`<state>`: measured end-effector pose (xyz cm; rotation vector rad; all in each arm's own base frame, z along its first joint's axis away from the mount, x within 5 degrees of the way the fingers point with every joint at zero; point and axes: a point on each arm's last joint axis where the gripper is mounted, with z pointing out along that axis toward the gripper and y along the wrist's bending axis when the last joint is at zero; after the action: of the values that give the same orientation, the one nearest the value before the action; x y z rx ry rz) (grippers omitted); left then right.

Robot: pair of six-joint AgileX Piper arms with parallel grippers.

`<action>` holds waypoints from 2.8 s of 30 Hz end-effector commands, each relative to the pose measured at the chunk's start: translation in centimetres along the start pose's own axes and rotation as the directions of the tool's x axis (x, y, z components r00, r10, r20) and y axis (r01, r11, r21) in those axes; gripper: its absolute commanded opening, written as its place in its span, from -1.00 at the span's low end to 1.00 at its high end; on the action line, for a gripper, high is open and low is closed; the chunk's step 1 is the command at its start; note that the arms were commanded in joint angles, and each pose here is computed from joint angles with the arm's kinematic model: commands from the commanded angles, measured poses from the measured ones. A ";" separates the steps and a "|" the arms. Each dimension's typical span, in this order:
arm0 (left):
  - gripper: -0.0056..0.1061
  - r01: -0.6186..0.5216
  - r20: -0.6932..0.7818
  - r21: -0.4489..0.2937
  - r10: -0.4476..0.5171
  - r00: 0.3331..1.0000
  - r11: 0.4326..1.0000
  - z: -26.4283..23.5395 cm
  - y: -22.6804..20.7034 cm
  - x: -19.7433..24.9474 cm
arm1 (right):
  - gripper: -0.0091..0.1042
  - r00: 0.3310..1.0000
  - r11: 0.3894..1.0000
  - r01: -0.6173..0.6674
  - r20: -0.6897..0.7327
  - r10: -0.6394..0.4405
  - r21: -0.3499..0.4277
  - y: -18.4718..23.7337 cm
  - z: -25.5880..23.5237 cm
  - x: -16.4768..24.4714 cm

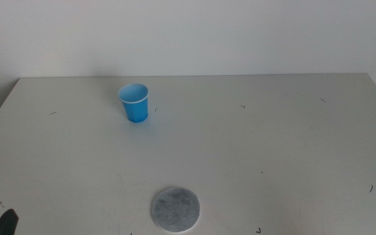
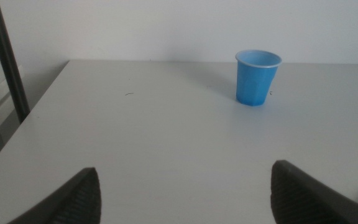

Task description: Place an empty cup on a cup mat.

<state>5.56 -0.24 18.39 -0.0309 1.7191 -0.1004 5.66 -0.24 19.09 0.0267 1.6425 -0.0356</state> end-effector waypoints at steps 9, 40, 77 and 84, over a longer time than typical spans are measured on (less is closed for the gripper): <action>0.98 0.030 0.141 0.013 -0.032 0.989 0.999 -0.7 -0.8 -9.4 | 0.82 0.994 1.000 0.019 0.108 -0.019 -0.001 0.0 -0.3 -1.1; 0.98 -0.113 -0.329 0.063 0.127 0.936 0.992 17.5 -3.7 -35.5 | 0.82 0.994 1.000 0.019 0.108 -0.019 -0.001 0.0 -0.3 -1.1; 0.98 0.050 -0.753 0.113 0.053 0.656 0.992 41.2 -7.4 -14.2 | 0.82 0.994 1.000 0.019 0.108 -0.019 -0.001 0.0 -0.3 -1.1; 0.94 0.058 -0.781 0.095 0.038 0.624 0.994 42.5 -7.2 -11.5 | 0.82 0.994 1.000 0.019 0.108 -0.019 -0.001 0.0 -0.3 -1.1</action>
<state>48.99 -8.45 20.04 0.1365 2.7321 -0.2150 5.66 -0.24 19.09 0.0267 1.6425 -0.0356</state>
